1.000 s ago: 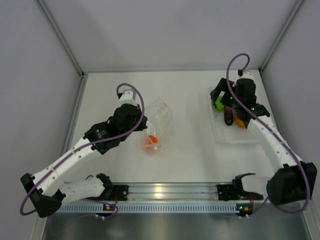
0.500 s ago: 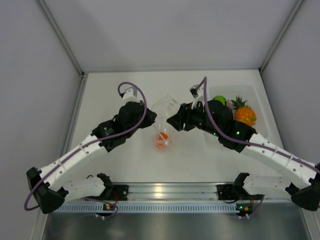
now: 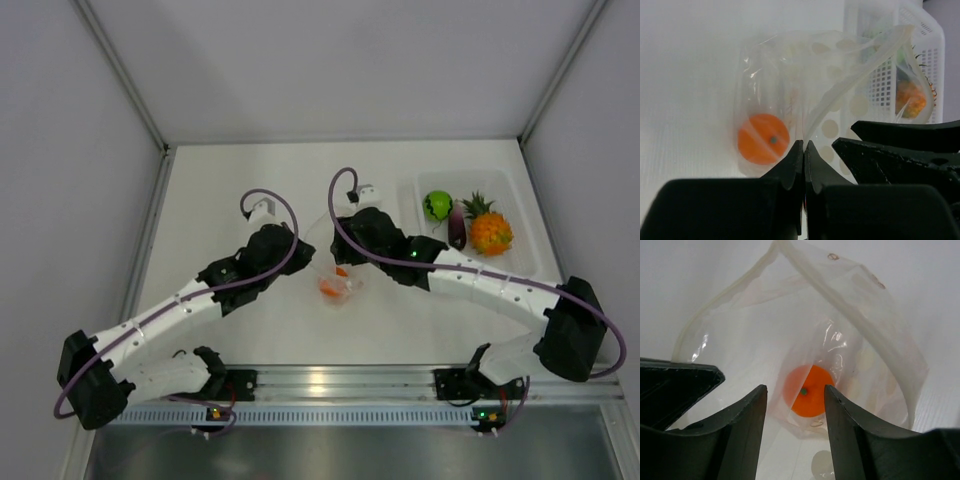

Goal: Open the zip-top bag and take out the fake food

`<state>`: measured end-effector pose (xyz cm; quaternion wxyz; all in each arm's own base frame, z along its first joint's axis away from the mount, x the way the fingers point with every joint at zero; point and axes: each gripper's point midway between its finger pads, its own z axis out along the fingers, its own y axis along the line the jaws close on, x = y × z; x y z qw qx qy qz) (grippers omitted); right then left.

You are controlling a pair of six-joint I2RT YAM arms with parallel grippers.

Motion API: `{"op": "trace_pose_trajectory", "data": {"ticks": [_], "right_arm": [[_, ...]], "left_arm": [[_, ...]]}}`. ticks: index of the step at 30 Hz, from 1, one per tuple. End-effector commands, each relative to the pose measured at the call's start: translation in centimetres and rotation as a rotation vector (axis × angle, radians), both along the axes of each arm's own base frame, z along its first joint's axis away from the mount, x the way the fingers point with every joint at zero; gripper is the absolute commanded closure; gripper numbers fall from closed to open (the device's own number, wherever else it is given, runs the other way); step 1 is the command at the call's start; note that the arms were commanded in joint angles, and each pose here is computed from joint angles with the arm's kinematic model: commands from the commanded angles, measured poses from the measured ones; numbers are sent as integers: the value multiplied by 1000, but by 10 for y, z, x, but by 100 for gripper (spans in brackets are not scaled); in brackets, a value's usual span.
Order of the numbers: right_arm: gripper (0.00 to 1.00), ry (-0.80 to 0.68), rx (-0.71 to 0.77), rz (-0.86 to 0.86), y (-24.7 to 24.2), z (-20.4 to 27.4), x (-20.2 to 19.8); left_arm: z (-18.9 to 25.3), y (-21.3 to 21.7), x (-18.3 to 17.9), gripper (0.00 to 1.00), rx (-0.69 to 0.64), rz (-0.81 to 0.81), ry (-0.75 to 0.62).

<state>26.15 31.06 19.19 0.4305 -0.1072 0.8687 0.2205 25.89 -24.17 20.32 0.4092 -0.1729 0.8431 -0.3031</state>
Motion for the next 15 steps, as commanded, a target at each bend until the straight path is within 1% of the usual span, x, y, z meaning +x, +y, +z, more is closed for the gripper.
{"op": "trace_pose_trajectory", "data": {"ticks": [1, 3, 8, 10, 11, 13, 14, 15], "right_arm": [[49, -19, -83, -40, -2, -5, 7], [47, -4, -123, -9, 6, -17, 1], [45, 47, -166, 5, 6, -50, -13], [45, 61, -160, 3, 8, -58, -17], [43, 74, -167, 6, 8, -66, -20], [41, 85, -136, 18, 16, -69, -26], [40, 114, -130, 52, 20, -80, -34], [40, 113, -95, 68, 29, -79, -35]], "left_arm": [[20, 5, 3, 100, -64, 30, -67], [19, 7, 0, 100, -63, 22, -72], [21, 3, -7, 100, -71, -31, -73], [23, -1, -9, 100, -79, -51, -71], [26, -3, -9, 100, -83, -57, -74], [26, -4, -10, 100, -85, -59, -71], [26, -4, -10, 100, -86, -55, -72], [26, -4, -10, 100, -87, -54, -70]]}}
